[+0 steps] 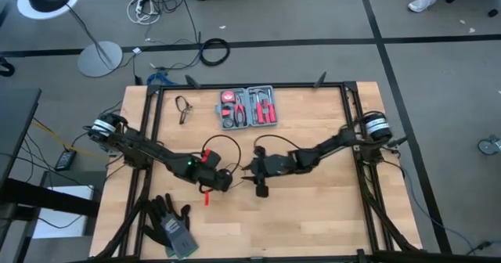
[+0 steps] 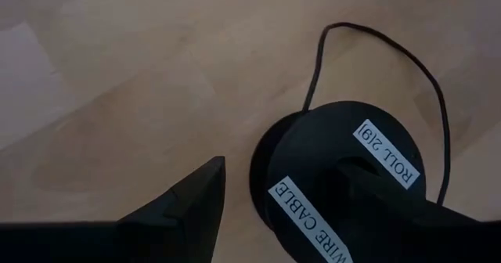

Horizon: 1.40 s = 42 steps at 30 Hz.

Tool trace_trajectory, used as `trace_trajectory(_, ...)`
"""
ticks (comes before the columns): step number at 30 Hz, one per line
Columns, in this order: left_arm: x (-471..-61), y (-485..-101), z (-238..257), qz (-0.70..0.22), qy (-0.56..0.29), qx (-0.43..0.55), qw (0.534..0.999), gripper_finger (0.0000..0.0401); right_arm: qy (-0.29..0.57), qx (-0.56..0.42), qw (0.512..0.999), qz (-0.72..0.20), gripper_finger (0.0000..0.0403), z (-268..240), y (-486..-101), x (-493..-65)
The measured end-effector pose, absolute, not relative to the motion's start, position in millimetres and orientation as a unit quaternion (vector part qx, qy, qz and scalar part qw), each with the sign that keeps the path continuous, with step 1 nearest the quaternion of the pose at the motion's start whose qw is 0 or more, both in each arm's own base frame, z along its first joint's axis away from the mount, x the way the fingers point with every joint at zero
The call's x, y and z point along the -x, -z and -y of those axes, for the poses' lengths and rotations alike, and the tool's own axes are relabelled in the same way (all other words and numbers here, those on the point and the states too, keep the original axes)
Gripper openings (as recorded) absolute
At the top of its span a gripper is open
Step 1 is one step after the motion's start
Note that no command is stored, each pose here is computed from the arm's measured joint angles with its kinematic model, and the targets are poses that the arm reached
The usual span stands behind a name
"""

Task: Coil cords
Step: Uncoil the black wire from the black spool

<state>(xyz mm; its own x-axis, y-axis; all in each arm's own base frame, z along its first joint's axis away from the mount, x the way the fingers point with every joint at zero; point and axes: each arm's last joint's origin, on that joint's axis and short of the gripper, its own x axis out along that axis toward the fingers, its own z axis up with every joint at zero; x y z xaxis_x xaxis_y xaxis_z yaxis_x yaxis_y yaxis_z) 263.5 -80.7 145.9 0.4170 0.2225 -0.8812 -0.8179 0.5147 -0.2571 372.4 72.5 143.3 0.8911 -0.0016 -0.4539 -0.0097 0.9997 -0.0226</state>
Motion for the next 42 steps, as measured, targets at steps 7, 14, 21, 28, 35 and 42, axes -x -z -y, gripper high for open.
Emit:
trace_trajectory(7, -261.9, -146.5, 79.9, -0.423, -0.344, 0.351, 0.761, 0.0222, -0.019, 0.011, 0.966, -0.257, 0.0139, -40.8, -130.2, -407.1)
trace_trajectory(14, -262.3, -146.6, 77.8, -0.421, -0.348, 0.35, 0.761, 0.0222, -0.001, 0.003, 0.962, -0.272, 0.0123, -21.8, -124.1, -414.2)
trace_trajectory(21, -264.0, -146.5, 70.6, -0.415, -0.359, 0.343, 0.762, 0.0222, 0.018, -0.014, 0.953, -0.301, 0.0114, -12.3, -92.1, -416.2)
trace_trajectory(28, -256.3, -149.5, 60.7, -0.43, -0.39, 0.321, 0.749, 0.0222, 0.034, -0.012, 0.927, -0.373, 0.0014, -18.3, -98.5, -404.8)
trace_trajectory(35, -240.8, -163.3, 55.4, -0.444, -0.404, 0.303, 0.74, 0.0222, 0.016, 0.01, 0.87, -0.493, 0.0003, -39.2, -129.3, -368.2)
trace_trajectory(42, -237.0, -166.7, 55.1, -0.454, -0.403, 0.302, 0.735, 0.0222, 0.012, 0.007, 0.755, -0.655, 0.0001, -72.5, -164.0, -303.1)
